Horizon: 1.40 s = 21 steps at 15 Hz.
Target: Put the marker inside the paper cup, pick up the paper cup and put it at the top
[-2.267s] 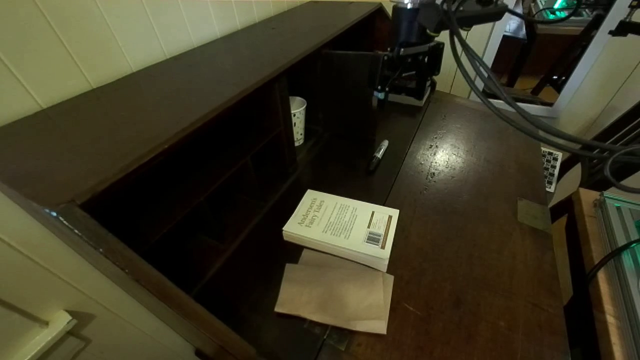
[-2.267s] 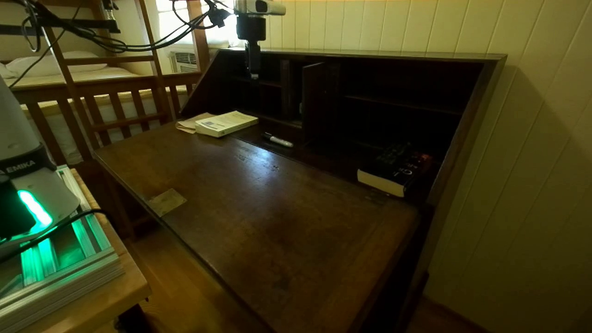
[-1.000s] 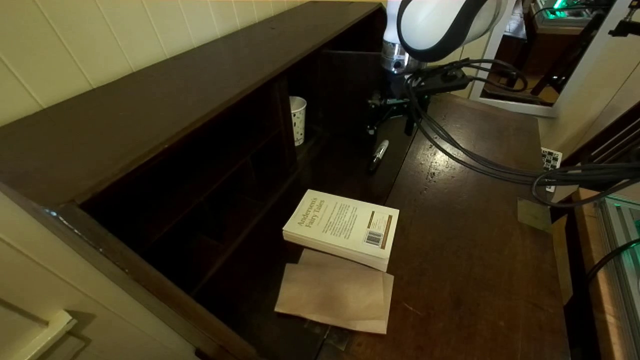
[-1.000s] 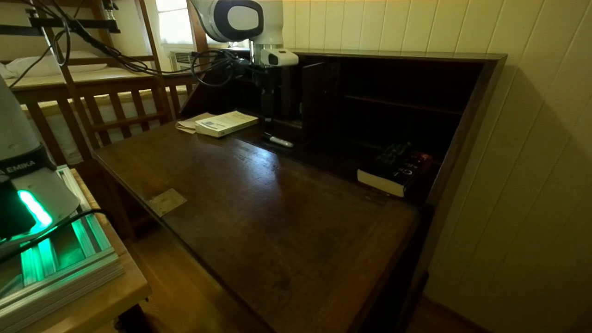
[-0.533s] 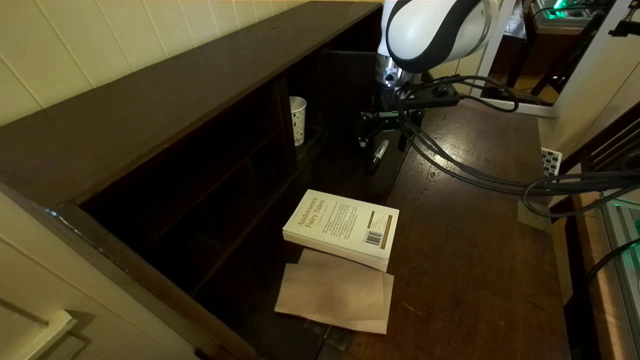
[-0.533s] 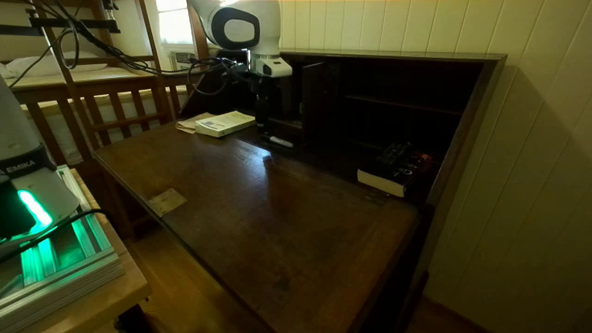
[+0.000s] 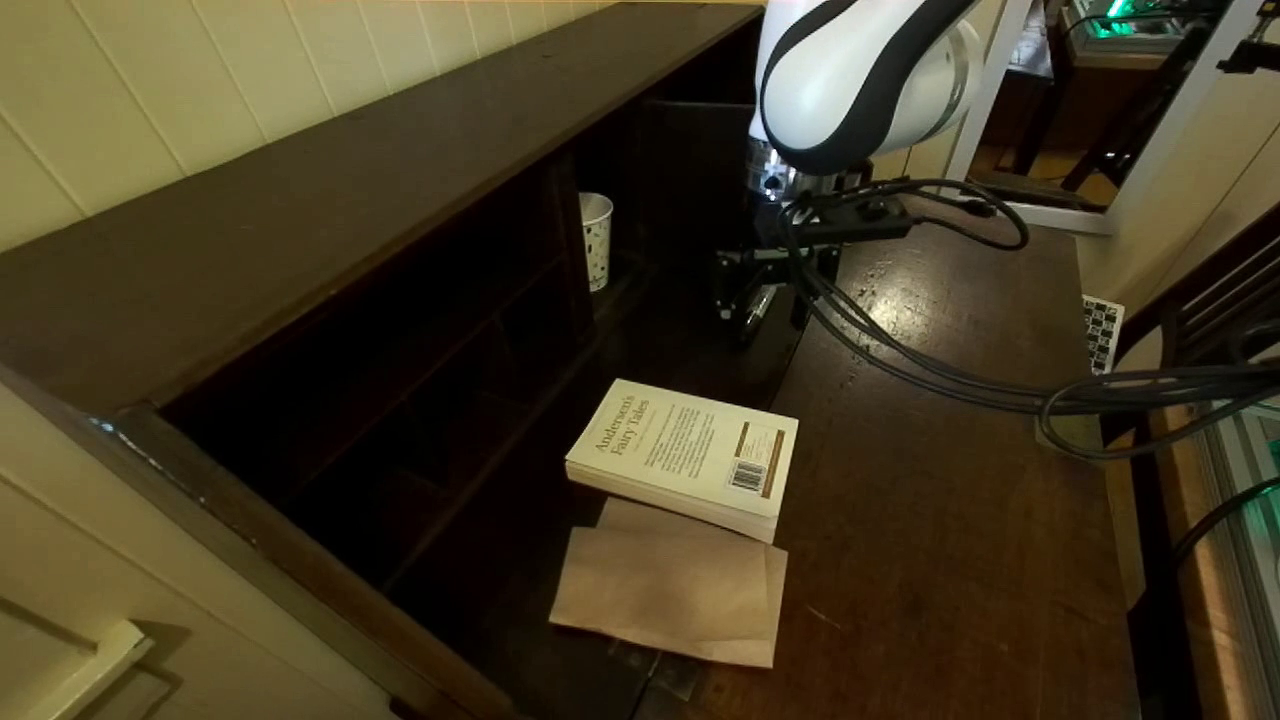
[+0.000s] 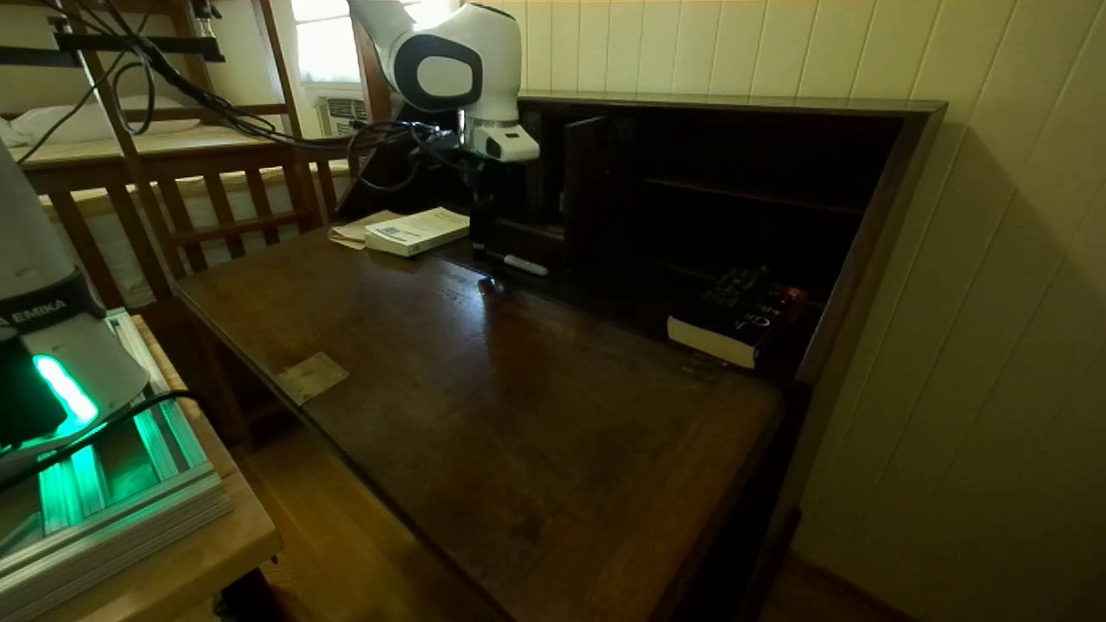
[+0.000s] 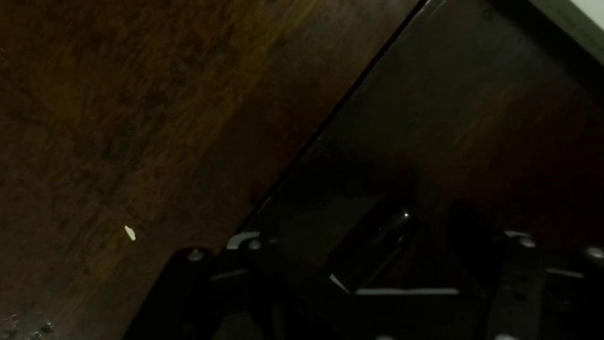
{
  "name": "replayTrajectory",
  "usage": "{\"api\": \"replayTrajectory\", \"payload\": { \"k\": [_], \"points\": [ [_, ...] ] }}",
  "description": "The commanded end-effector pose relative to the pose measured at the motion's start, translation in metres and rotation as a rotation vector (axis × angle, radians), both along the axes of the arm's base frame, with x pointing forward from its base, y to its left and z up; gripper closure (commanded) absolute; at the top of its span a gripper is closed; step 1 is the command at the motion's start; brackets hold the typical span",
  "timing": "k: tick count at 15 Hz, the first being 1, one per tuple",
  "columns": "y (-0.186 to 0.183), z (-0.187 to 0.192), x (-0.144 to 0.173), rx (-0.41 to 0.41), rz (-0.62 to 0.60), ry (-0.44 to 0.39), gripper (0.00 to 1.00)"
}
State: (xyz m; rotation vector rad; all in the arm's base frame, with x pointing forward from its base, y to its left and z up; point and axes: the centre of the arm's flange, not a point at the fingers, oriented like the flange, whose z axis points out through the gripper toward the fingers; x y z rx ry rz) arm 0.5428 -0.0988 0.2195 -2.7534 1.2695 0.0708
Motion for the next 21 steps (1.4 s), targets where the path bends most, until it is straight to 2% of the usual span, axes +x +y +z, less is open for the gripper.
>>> {"api": "replayTrajectory", "payload": {
  "k": [1,4,6,7,8,18,21],
  "points": [
    [0.000,-0.009,0.005,-0.014,-0.021,-0.028,0.09],
    [-0.004,-0.013,0.007,-0.030,-0.037,-0.051,0.00],
    [-0.006,-0.013,0.009,-0.043,-0.042,-0.075,0.00],
    [-0.007,-0.014,0.010,-0.044,-0.040,-0.081,0.25],
    [-0.007,-0.015,0.010,-0.046,-0.039,-0.086,0.26],
    [-0.010,-0.010,0.012,-0.026,-0.036,-0.095,0.98],
    [-0.006,-0.008,0.012,-0.010,-0.037,-0.096,0.94]
  ]
}}
